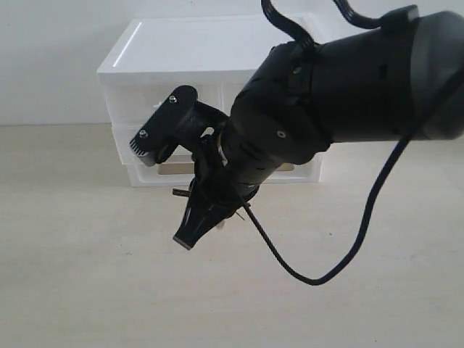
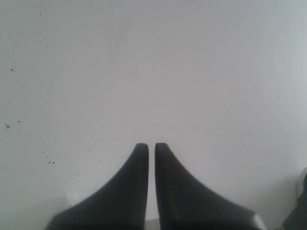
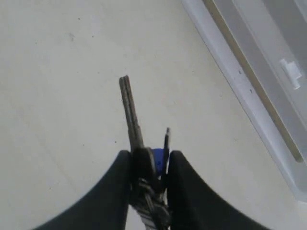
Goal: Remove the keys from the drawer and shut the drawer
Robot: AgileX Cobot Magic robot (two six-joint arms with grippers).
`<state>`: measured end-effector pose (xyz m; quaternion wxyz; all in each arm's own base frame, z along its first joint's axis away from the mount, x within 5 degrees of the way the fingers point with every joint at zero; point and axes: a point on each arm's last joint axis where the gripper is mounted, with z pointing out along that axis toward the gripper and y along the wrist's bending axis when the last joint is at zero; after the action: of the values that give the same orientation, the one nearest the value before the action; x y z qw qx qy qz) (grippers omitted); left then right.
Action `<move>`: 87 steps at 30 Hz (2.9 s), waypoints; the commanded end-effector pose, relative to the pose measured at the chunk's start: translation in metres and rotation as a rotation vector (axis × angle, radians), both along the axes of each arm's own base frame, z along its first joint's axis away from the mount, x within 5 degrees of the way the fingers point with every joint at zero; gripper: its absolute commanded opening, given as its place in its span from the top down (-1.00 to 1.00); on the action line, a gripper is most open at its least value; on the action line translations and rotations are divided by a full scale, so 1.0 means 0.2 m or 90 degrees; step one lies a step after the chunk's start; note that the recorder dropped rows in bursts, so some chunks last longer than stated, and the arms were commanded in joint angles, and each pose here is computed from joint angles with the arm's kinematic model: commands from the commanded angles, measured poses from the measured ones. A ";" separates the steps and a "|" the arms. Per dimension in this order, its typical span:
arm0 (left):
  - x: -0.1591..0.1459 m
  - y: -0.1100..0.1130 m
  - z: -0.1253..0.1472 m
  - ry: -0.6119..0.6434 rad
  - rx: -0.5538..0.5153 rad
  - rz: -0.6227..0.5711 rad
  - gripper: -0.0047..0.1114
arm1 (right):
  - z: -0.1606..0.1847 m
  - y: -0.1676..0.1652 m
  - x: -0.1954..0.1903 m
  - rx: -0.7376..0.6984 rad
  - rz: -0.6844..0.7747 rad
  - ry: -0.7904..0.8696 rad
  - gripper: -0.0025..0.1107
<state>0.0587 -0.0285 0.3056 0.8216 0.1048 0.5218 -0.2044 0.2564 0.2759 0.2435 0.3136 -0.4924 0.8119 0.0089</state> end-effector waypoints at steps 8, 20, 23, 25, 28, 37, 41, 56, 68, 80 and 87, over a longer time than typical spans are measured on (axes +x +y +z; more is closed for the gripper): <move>0.00 0.00 0.00 0.001 -0.004 -0.001 0.84 | -0.14 -0.01 0.13 0.011 -0.053 0.010 0.96; 0.00 0.00 -0.01 0.002 -0.003 -0.001 0.84 | -0.34 -0.02 0.19 -0.012 -0.089 0.069 -0.11; 0.00 0.00 -0.01 0.001 -0.002 0.000 0.84 | -0.32 -0.02 0.19 -0.011 -0.093 0.069 -0.64; 0.00 0.00 -0.01 0.001 -0.002 0.000 0.84 | -0.30 -0.03 0.18 -0.013 -0.096 0.068 -0.58; 0.00 0.00 -0.01 0.001 0.000 0.001 0.84 | -0.24 -0.06 0.16 -0.012 -0.127 0.079 -0.08; 0.01 0.00 -0.04 0.007 0.008 0.002 0.84 | 0.00 -0.19 0.05 -0.027 -0.179 0.094 0.91; 0.02 -0.01 -0.11 0.031 0.020 0.003 0.84 | 0.08 -0.26 -0.04 0.047 -0.167 0.071 0.91; 0.06 -0.02 -0.41 0.217 0.069 0.004 0.84 | 0.23 -0.72 -0.59 0.379 -0.072 -0.122 0.91; 0.06 -0.01 -0.50 0.337 0.026 -0.004 0.84 | 0.31 -0.92 -0.82 0.538 -0.023 -0.251 0.91; 0.02 0.02 -0.46 0.254 0.036 0.030 0.84 | 0.32 -0.92 -0.82 0.543 -0.021 -0.256 0.91; -0.01 0.10 -0.48 0.267 0.016 0.171 0.84 | 0.32 -0.92 -0.82 0.544 -0.022 -0.254 0.91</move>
<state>0.0557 -0.0130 0.2155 0.7265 0.0254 0.6722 -0.1402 0.0929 0.0926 0.3070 0.6335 -0.3007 0.6711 0.2405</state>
